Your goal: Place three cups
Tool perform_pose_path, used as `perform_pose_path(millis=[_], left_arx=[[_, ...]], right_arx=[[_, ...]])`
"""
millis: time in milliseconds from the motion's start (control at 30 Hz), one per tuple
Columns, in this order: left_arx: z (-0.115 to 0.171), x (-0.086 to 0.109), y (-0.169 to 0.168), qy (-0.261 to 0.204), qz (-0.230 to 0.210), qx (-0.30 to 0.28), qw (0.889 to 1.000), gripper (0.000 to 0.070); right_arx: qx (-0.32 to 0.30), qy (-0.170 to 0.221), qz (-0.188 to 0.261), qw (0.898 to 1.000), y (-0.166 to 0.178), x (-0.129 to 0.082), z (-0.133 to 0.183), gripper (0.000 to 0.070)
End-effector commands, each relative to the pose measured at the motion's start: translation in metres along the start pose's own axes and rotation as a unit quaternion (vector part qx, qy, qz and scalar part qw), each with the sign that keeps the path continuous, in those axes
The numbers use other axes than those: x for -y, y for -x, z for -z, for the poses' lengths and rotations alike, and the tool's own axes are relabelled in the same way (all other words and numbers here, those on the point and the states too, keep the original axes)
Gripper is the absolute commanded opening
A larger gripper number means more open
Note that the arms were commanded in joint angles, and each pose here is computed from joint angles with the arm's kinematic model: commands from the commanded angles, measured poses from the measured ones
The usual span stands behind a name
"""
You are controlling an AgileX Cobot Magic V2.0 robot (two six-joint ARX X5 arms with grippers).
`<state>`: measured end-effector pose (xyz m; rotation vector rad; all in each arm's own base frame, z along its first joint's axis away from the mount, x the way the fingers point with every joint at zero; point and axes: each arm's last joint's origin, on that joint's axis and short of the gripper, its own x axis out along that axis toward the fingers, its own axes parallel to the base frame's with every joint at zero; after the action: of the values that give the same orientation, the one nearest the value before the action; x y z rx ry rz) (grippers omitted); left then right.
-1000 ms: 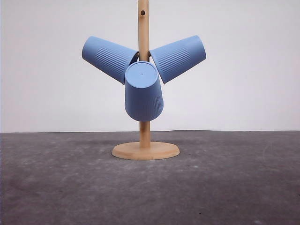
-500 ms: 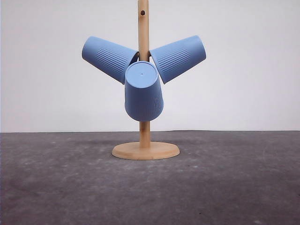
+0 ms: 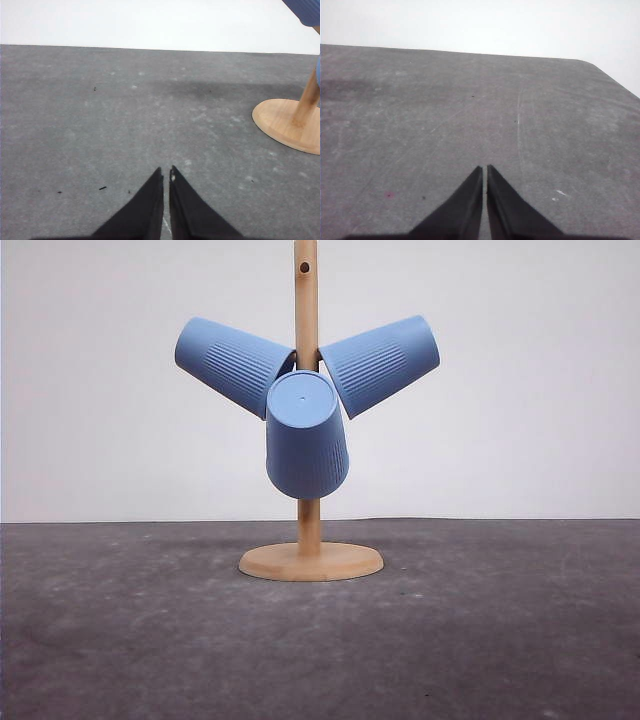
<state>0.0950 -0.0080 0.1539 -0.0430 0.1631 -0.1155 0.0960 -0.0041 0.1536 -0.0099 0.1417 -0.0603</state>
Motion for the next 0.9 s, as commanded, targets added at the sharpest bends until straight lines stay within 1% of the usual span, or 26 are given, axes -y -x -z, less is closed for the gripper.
perform_pose_path(millis=[0,867], left_arx=[[0.0033,-0.0004,-0.0011,0.001,-0.002,-0.004,1.0,0.0],[0.0033,-0.0004,-0.0011,0.001,-0.002,-0.004,1.0,0.0]], right_arx=[[0.004,-0.006,0.001,1.0,-0.0003,0.0001,-0.0001,0.0009],[0.004,-0.006,0.001,1.0,-0.0003,0.0001,-0.0001,0.0009]])
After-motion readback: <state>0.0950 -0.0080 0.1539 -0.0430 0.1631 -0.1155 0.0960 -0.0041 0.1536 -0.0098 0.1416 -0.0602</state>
